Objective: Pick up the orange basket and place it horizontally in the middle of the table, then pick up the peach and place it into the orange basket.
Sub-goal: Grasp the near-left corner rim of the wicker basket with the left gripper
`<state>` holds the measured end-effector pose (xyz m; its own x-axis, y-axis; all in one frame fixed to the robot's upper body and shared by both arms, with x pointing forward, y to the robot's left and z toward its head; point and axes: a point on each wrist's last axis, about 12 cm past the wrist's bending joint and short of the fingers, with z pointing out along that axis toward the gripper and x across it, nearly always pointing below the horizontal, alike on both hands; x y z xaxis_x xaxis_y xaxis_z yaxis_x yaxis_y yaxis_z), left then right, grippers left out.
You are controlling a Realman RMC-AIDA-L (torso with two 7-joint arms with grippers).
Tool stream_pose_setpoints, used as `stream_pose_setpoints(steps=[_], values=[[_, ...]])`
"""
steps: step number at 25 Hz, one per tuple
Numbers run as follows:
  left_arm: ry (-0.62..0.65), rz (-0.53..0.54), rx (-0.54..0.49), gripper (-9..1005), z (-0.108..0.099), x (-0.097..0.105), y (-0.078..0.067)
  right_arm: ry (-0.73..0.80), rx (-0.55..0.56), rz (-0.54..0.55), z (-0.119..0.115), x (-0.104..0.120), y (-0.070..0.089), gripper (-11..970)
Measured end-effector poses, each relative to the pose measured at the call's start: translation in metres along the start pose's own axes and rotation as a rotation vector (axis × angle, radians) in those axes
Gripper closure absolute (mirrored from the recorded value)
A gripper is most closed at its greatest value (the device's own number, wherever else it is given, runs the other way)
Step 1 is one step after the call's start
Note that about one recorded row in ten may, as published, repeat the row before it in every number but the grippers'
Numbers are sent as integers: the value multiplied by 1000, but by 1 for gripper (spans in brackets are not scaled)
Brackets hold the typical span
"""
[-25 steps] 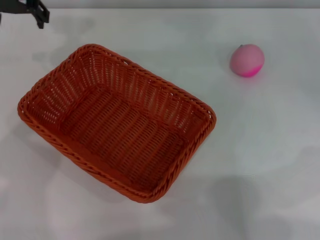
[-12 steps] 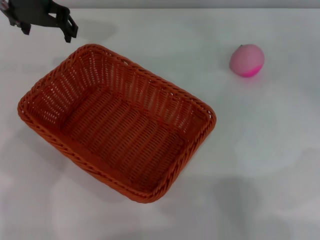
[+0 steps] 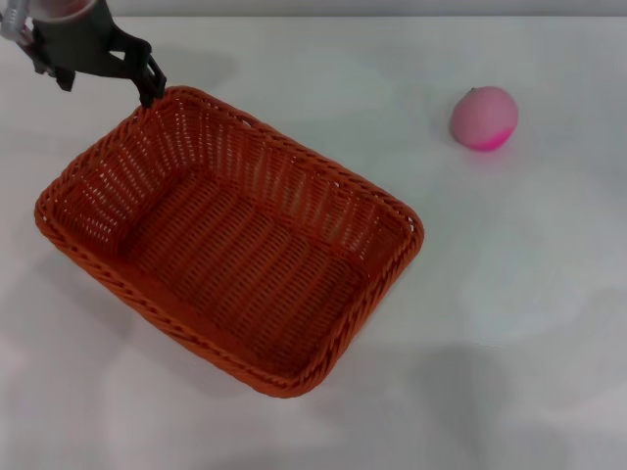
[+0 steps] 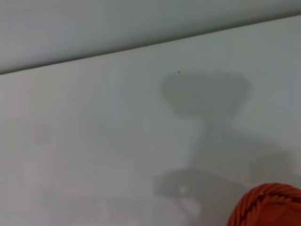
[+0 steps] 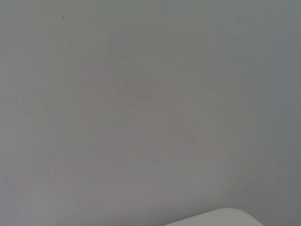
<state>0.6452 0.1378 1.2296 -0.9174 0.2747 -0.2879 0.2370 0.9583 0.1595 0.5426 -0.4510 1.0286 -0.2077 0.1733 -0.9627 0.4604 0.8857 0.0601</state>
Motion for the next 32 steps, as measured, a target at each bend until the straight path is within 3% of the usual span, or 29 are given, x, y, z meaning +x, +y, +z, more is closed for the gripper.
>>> stream_pose_setpoints(steps=[12,21,32], values=[[26,30,2,125,10,10,-9,-1,0,2,1,-1,0,93],[44,15,-3,124,20,20,-1,-3,2,17,1,-2,-1,93],[9,20,-19,124,20,16,0,-3,0,25,1,-2,1,93]])
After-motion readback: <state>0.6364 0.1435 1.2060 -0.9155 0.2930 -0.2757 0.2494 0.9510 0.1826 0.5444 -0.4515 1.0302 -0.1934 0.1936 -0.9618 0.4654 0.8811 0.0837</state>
